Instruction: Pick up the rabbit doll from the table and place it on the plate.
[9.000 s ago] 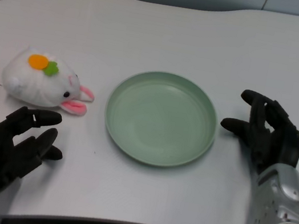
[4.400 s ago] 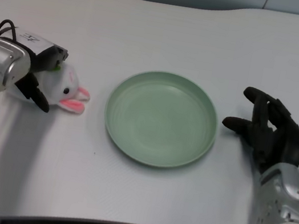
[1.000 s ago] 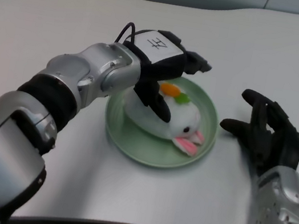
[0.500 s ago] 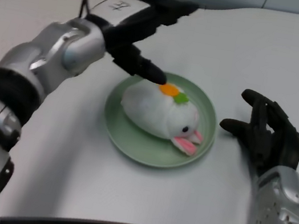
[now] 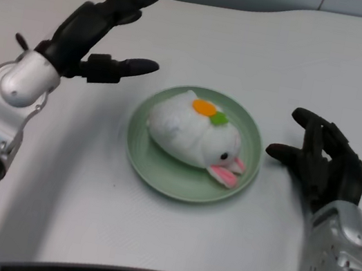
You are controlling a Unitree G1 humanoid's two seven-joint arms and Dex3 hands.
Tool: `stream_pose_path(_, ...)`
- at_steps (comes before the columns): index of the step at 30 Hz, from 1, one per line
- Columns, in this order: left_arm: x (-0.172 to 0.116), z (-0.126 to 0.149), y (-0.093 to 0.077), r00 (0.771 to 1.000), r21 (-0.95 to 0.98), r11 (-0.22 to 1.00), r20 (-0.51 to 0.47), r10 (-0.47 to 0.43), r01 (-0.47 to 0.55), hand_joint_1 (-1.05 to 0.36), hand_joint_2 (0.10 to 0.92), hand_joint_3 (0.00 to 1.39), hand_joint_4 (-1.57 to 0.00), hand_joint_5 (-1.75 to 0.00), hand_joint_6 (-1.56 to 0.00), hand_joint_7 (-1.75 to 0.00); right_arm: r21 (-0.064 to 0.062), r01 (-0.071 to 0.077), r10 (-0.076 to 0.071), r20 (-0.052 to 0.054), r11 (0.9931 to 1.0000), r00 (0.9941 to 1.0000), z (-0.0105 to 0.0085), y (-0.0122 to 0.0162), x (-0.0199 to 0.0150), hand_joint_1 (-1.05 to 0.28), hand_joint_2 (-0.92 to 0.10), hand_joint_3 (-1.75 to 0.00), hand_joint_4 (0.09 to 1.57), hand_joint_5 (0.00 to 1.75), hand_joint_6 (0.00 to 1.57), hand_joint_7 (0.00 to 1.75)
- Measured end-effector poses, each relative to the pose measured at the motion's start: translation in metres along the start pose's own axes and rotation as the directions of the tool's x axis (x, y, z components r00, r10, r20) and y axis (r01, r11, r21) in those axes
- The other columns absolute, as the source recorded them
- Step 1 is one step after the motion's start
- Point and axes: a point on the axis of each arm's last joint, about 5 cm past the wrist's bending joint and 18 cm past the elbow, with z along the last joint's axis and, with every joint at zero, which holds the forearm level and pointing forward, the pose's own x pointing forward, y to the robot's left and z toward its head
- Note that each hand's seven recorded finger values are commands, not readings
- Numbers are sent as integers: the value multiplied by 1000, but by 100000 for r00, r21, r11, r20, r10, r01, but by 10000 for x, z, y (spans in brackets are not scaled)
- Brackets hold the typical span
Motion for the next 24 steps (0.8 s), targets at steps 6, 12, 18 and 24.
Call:
stream_pose_path(6, -240, -127, 4, 99692, -21822, 97351, -5267, 5807, -6823, -643, 921, 215, -5, -818, -292, -79, -385, 70, -71, -102, 99999, 100000, -2, 10, 0, -382, -921, -382, 706, 1178, 649, 770)
stream_pose_path(12, -527, -246, 1, 98595, -40773, 90473, -15383, 6511, -12336, -573, 921, 145, -4, -843, -315, -68, -368, 134, -133, 192, 99999, 100000, 1, 13, 1, -382, -921, -388, 701, 1178, 639, 770)
stream_pose_path(18, -835, -346, -89, 96484, -61835, 75716, -25609, 5921, -21059, -587, 921, 157, 1, -807, -306, -49, 35, -12, 12, 672, 100000, 99998, 7, 18, 2, -387, -921, -386, 699, 1184, 647, 782)
stream_pose_path(24, -1052, -403, -239, 94172, -71661, 62968, -32782, 7552, -29995, -604, 921, 272, -31, -1001, -375, -68, -672, -397, 403, 847, 99997, 99996, 11, 21, 3, -386, -921, -389, 692, 1174, 636, 779)
